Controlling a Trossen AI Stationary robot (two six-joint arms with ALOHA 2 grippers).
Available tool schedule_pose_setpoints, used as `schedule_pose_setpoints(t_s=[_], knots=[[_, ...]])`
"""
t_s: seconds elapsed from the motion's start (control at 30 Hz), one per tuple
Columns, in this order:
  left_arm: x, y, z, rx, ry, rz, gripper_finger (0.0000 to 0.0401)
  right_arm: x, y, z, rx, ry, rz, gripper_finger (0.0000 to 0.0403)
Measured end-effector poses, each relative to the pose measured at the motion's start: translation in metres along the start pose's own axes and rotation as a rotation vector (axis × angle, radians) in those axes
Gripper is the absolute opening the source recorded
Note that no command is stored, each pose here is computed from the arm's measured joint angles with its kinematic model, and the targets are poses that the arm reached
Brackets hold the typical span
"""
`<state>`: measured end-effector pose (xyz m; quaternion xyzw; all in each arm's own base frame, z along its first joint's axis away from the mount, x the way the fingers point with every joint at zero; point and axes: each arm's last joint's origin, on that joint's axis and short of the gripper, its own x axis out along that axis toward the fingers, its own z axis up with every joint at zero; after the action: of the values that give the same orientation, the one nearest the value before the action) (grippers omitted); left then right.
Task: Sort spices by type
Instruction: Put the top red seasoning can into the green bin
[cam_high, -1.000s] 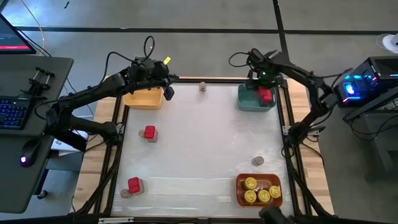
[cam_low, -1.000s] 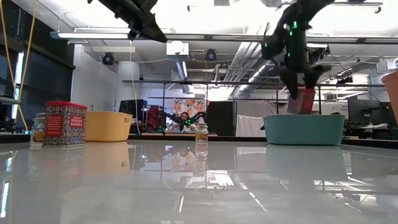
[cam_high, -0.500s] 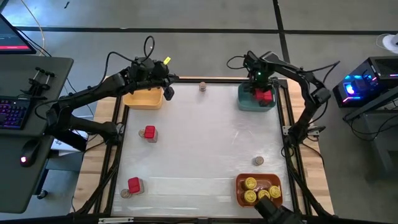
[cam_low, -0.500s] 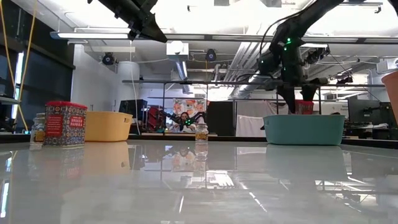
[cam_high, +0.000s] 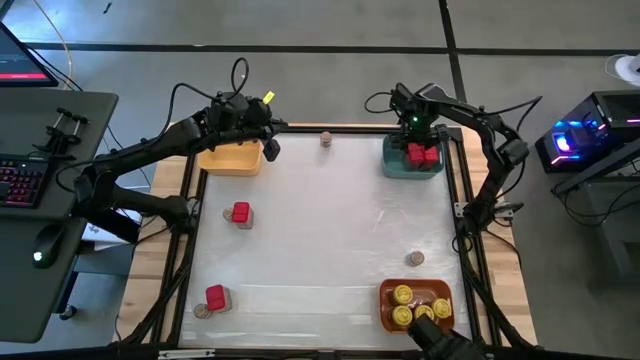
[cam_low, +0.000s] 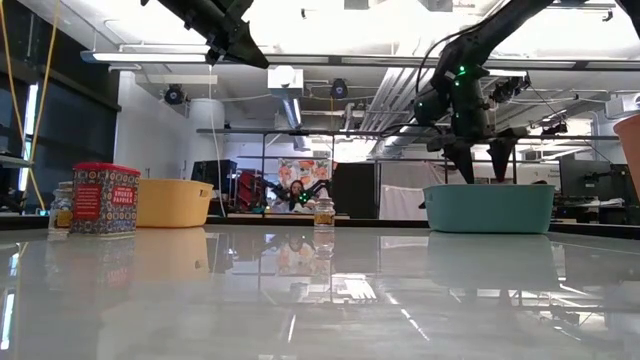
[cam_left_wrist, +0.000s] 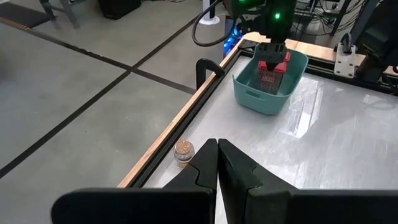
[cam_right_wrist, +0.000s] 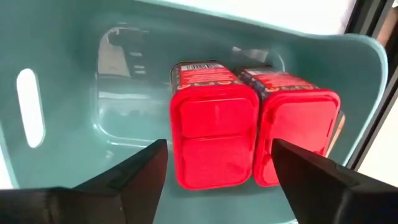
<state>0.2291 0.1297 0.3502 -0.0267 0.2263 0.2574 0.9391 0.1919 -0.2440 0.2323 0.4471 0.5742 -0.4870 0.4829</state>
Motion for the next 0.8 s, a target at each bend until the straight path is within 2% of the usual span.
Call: schedule_pose_setpoints(t_s=[0.23,0.43,0.53,0.6,0.67,0.8], knots=[[0.0,0.0,0.0,0.001,0.003,0.0,0.0,-0.001,0.0,0.0,0.0,-0.005,0.004,0.0288],[0.0,0.0,0.0,0.021,0.005,0.0,0.0,-0.021,0.003,0.002,-0.03,-0.044,0.025,0.0289],[0.0,0.0,0.0,0.026,0.005,0.0,0.0,-0.025,0.011,0.002,-0.089,-0.067,0.071,0.027],[0.0,0.0,0.0,0.025,0.005,0.0,0.0,-0.022,0.016,0.001,-0.135,-0.052,0.065,0.0237],[0.0,0.0,-0.001,0.025,0.006,0.0,0.0,-0.018,0.02,0.002,-0.161,-0.045,0.058,0.0183],[0.0,0.0,-0.001,0.025,0.009,0.0,0.0,-0.017,0.025,0.003,-0.204,-0.082,0.067,0.0033]])
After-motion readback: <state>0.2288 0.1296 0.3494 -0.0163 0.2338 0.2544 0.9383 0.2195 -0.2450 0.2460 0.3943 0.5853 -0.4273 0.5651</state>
